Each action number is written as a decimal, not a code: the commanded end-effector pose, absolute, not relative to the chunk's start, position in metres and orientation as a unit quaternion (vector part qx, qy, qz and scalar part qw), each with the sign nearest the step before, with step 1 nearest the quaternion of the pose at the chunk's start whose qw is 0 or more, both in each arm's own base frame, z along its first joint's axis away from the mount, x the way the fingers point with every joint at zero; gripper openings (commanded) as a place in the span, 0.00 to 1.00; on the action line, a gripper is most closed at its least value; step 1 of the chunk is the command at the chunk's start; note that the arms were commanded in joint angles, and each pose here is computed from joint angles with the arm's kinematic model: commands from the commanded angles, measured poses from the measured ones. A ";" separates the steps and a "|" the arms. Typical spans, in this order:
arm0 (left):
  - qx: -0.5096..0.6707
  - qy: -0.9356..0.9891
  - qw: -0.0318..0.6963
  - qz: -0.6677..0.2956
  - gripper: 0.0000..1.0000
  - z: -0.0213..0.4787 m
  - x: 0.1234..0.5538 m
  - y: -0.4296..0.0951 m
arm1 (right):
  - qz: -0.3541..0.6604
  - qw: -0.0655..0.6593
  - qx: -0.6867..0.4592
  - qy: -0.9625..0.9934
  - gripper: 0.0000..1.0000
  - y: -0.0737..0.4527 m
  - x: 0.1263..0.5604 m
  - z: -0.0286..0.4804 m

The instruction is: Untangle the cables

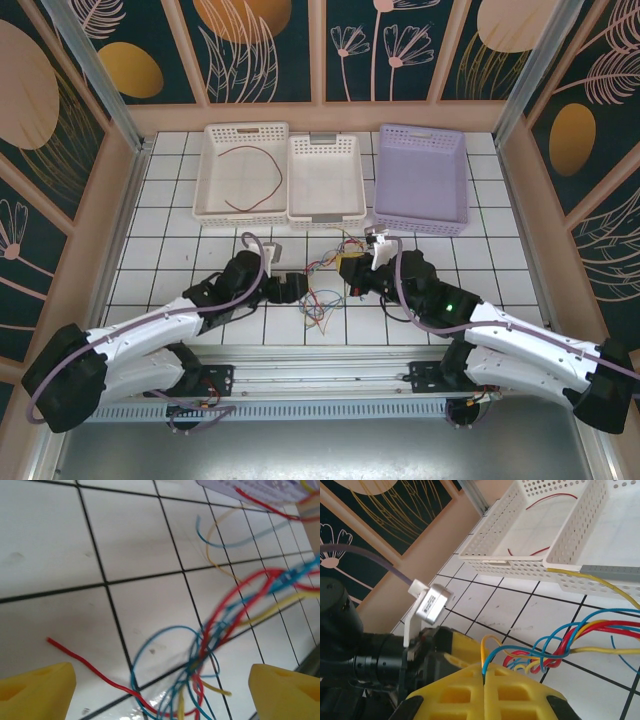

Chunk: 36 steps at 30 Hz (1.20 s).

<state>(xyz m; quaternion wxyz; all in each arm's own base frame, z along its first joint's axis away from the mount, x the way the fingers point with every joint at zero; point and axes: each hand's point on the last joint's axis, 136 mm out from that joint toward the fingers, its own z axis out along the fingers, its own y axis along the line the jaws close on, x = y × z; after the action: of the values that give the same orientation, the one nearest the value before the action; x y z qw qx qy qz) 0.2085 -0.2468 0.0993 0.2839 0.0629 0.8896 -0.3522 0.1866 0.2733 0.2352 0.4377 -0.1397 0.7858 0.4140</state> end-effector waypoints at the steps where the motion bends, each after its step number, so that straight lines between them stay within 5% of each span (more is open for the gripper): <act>1: 0.079 0.861 0.301 -0.402 0.84 0.118 0.203 -0.265 | 0.453 0.455 -0.133 0.755 0.00 0.278 0.184 0.270; 11: 0.069 0.855 0.306 -0.414 0.60 0.102 0.181 -0.249 | 0.457 0.460 -0.130 0.750 0.00 0.279 0.185 0.276; 23: 0.081 0.821 0.315 -0.468 0.68 0.114 0.178 -0.265 | 0.467 0.452 -0.134 0.748 0.00 0.284 0.183 0.276; 32: 0.079 0.828 0.299 -0.468 0.43 0.093 0.173 -0.265 | 0.468 0.451 -0.132 0.748 0.00 0.286 0.184 0.276; 36: 0.077 0.830 0.299 -0.464 0.41 0.088 0.172 -0.264 | 0.470 0.451 -0.132 0.747 0.00 0.286 0.184 0.276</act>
<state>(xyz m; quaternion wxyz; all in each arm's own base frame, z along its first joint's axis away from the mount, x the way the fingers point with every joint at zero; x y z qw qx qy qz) 0.1724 -0.2589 0.0794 0.2884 0.0726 0.8443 -0.4457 0.1861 0.2795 0.2463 0.4362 -0.1348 0.7758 0.4356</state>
